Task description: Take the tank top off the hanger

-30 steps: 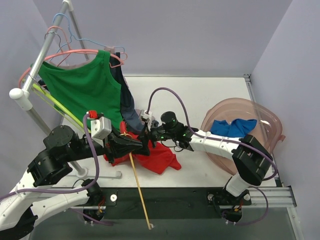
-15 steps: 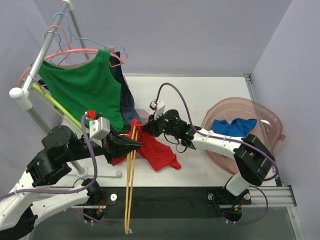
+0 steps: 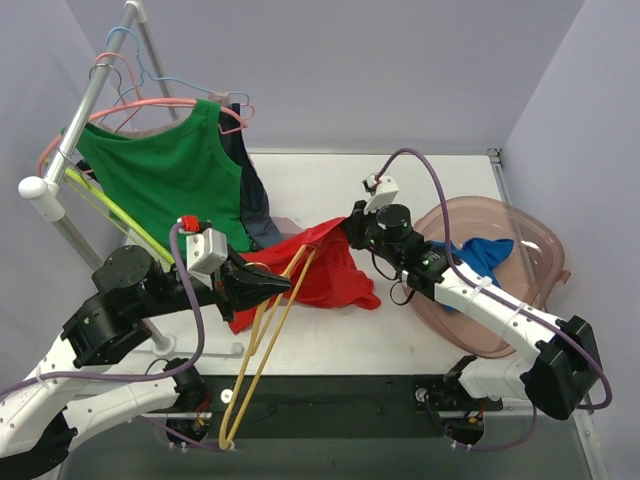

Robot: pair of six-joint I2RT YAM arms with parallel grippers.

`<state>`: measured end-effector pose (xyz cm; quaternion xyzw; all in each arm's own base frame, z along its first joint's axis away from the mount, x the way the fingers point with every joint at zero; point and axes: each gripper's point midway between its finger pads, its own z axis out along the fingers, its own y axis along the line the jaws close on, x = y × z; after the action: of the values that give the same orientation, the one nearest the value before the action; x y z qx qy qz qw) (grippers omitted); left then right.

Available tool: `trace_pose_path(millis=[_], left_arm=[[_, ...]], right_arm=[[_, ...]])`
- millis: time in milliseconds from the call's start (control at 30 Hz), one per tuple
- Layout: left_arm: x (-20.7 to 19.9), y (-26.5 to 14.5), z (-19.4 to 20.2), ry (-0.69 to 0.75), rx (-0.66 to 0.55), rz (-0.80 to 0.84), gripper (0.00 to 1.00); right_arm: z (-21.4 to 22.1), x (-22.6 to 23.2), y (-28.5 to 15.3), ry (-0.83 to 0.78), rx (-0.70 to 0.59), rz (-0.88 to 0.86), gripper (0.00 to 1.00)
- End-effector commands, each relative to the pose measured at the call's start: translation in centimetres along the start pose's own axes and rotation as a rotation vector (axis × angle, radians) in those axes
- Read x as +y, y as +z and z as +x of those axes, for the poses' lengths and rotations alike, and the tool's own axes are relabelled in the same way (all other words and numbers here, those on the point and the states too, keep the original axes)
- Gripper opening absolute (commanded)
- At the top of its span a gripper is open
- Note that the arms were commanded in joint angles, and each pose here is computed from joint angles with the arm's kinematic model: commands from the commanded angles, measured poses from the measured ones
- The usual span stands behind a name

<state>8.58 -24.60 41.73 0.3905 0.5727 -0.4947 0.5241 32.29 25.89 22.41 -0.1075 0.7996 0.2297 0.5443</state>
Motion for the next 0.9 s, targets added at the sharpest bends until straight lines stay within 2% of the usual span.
trace_pose_path(millis=[0,167,433,667,733,767,800,867], left_arm=[[-1.2,-0.3,-2.5,0.029,-0.092,0.045,0.00],[-1.6,0.0,-2.7,0.029,-0.081,0.076,0.00],[-1.6,-0.4,-2.7,0.019,-0.077,0.060,0.00],[0.5,-0.1,-1.4,0.012,-0.043,-0.039,0.00],[0.8,0.2,-0.9,0.010,-0.016,-0.049,0.00],[0.9,0.2,-0.8,0.012,-0.010,-0.048,0.00],[0.9,0.3,-0.8,0.015,-0.009,-0.050,0.00],[1.1,0.4,-0.6,0.020,-0.001,-0.056,0.00]], right_arm=[[-1.5,-2.8,-1.3,0.045,-0.031,0.101,0.00],[-1.5,-5.0,-0.8,0.090,0.009,0.160,0.00],[-2.9,-6.1,-1.1,0.108,0.012,0.165,0.00],[-7.8,-5.5,-4.0,0.119,-0.090,0.161,0.00],[-11.3,-5.2,-5.9,0.125,-0.171,0.169,0.00],[-11.7,-5.3,-6.7,0.113,-0.163,0.182,0.00],[-14.3,-4.7,-8.1,0.113,-0.220,0.170,0.00],[-15.9,-4.8,-9.5,0.086,-0.237,0.182,0.00]])
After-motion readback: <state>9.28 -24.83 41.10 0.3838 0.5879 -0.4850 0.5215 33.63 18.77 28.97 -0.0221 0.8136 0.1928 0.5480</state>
